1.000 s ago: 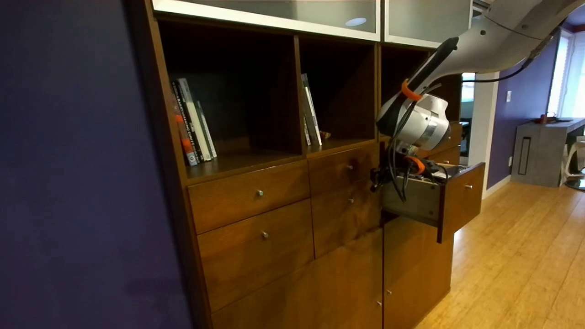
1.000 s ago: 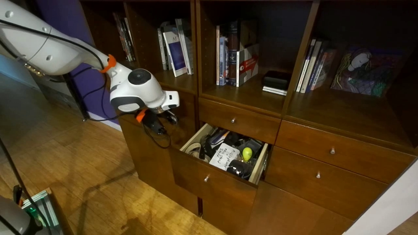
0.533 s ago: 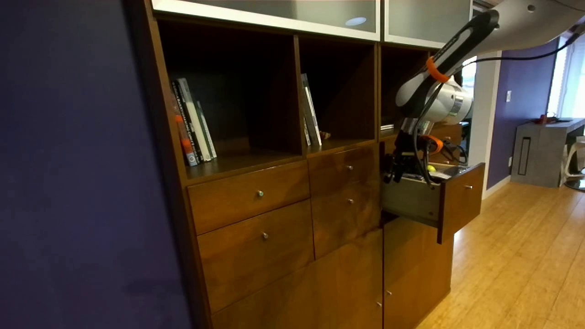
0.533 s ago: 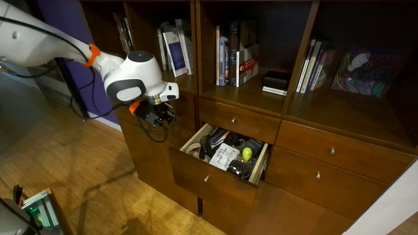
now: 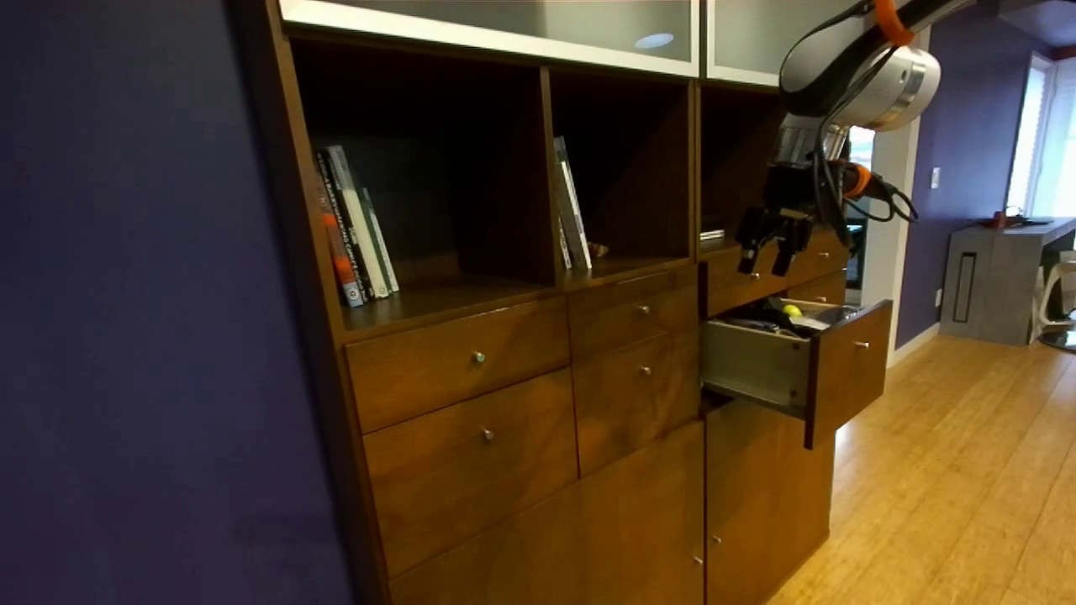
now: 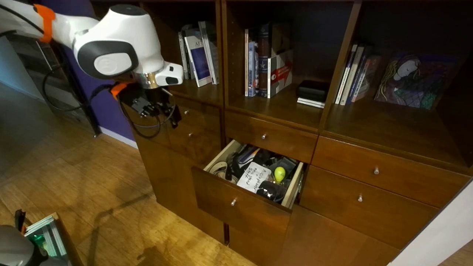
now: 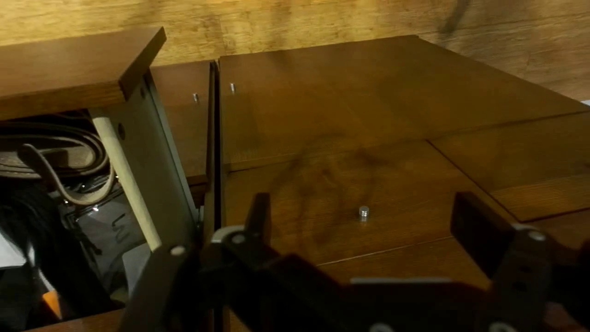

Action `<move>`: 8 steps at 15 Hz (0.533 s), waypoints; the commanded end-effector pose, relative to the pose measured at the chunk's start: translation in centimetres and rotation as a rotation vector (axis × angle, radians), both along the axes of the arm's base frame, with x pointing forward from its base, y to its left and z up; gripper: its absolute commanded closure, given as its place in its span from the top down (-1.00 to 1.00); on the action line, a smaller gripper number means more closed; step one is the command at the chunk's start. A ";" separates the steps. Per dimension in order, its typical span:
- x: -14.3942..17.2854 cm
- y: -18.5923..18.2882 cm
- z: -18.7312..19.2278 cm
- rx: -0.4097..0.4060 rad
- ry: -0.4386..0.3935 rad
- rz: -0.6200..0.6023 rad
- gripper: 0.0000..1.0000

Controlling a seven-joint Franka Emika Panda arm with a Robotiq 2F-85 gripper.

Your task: Close the middle drawers

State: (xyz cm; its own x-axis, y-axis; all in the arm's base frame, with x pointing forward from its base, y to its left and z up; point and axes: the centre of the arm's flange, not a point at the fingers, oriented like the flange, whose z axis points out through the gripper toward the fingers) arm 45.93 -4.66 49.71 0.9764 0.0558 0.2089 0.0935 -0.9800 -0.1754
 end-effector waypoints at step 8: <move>-5.6 -1.8 5.6 -0.014 0.020 -0.032 1.00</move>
